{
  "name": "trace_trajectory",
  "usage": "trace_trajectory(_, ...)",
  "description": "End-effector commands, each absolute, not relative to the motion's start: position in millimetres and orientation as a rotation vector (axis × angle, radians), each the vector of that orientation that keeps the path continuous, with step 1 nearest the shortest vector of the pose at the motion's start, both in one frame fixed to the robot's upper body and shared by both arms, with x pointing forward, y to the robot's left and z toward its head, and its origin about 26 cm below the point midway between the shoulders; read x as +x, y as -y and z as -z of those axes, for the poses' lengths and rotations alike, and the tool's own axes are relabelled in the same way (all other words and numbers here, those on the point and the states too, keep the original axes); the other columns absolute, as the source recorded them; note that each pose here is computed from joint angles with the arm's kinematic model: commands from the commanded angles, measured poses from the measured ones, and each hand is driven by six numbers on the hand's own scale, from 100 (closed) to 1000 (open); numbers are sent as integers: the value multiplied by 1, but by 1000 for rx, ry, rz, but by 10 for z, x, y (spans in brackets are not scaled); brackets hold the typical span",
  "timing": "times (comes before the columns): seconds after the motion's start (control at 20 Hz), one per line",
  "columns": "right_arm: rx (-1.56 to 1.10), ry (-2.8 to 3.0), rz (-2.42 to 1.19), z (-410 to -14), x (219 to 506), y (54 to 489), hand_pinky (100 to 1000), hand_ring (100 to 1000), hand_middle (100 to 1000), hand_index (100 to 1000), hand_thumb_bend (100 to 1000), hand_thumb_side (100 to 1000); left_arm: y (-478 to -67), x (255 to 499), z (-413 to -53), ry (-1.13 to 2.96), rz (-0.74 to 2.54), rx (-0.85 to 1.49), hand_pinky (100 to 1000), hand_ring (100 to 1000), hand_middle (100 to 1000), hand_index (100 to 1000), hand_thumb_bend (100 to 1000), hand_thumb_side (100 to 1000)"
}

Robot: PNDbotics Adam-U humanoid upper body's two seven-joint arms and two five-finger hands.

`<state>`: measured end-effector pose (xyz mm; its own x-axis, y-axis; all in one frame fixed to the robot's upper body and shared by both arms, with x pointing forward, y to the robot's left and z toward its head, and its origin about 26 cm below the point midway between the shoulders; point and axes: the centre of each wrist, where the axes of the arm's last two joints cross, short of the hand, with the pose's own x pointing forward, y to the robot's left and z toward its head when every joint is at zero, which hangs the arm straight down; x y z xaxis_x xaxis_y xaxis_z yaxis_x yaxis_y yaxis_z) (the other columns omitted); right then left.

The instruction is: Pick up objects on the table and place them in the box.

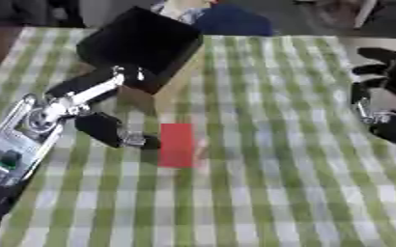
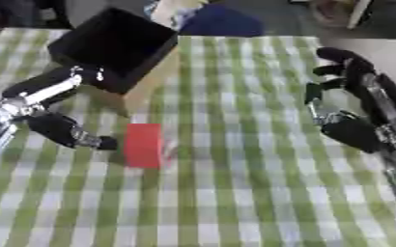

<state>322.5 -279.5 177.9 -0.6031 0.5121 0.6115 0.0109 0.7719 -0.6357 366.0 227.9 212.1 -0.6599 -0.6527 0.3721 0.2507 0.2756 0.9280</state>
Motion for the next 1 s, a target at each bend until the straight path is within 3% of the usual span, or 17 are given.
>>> trace_trajectory(0.05, -400, 2127, -765, -1832, 3219, 2821, 713, 816, 897, 913, 100, 387, -2277, 3657, -2208, 1793, 1503, 380, 853, 790, 794, 860, 698, 433)
trace_trajectory(1.0, -395, 2127, -766, -1827, 3222, 2818, 713, 816, 897, 913, 100, 388, -2110, 3818, -1977, 1660, 1586, 349, 839, 781, 779, 858, 695, 422)
